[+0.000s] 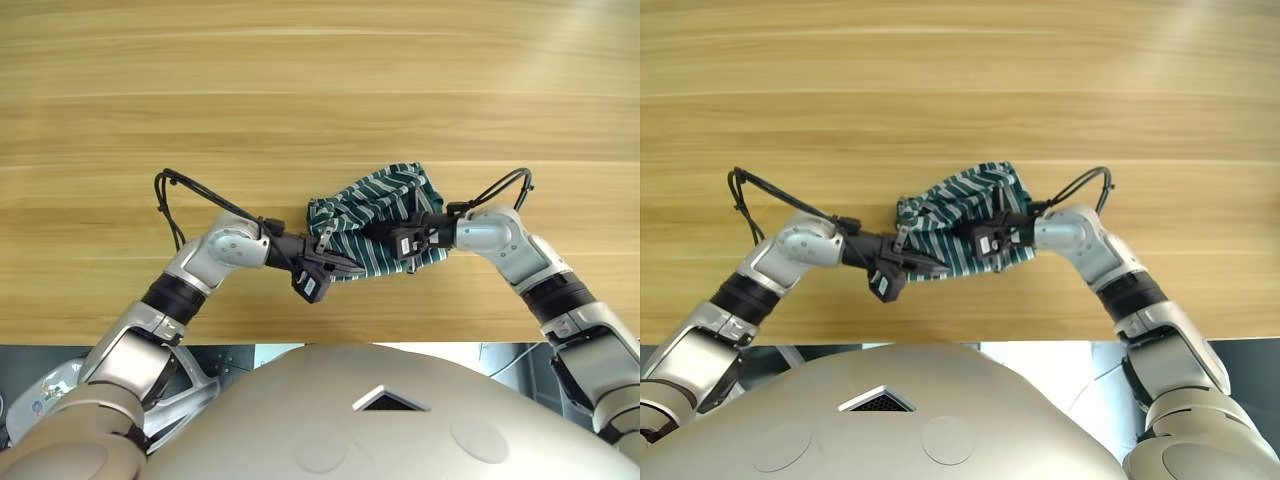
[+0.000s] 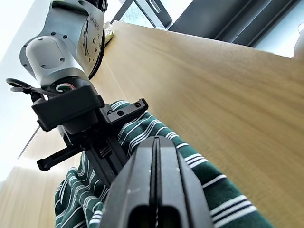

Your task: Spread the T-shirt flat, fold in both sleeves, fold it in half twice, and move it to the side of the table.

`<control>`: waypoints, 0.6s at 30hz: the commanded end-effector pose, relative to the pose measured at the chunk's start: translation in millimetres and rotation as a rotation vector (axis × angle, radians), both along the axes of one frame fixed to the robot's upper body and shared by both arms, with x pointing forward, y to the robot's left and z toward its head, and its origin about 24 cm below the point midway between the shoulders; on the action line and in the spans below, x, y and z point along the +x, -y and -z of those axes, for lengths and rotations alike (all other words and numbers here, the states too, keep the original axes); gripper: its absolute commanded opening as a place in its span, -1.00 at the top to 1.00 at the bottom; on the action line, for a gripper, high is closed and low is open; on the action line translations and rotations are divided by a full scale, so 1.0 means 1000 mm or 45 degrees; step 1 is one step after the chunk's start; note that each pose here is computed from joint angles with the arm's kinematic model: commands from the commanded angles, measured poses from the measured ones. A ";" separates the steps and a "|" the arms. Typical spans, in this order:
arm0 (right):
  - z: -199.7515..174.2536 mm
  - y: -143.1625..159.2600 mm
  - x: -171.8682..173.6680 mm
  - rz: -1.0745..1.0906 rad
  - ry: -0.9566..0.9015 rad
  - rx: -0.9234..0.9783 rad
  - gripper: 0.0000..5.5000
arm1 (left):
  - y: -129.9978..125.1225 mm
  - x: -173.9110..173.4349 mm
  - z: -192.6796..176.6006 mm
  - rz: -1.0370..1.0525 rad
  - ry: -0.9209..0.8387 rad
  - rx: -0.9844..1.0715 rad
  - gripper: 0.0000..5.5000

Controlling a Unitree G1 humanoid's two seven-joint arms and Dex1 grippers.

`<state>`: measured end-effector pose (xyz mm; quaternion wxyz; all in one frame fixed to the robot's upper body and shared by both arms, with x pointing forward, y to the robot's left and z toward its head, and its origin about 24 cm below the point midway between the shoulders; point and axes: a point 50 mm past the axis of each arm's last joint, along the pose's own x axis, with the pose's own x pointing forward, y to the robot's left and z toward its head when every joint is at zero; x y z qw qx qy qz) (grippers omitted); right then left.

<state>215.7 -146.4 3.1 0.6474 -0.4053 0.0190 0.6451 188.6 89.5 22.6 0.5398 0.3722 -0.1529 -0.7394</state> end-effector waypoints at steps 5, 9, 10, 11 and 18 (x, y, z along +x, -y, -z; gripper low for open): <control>0.022 0.005 -0.008 0.011 -0.084 -0.137 0.99 | 0.003 0.040 0.011 -0.189 0.076 0.025 1.00; 0.024 0.003 -0.007 0.010 -0.087 -0.143 0.99 | -0.005 0.061 0.021 -0.312 0.046 0.071 1.00; 0.026 0.003 -0.007 0.012 -0.088 -0.148 0.99 | -0.007 0.068 0.022 -0.352 0.049 0.090 1.00; 0.027 0.002 -0.007 0.013 -0.090 -0.151 0.99 | -0.011 0.075 0.023 -0.396 0.057 0.115 1.00; 0.031 0.002 -0.006 0.015 -0.099 -0.153 0.99 | -0.062 0.120 0.027 -0.925 -0.004 0.245 1.00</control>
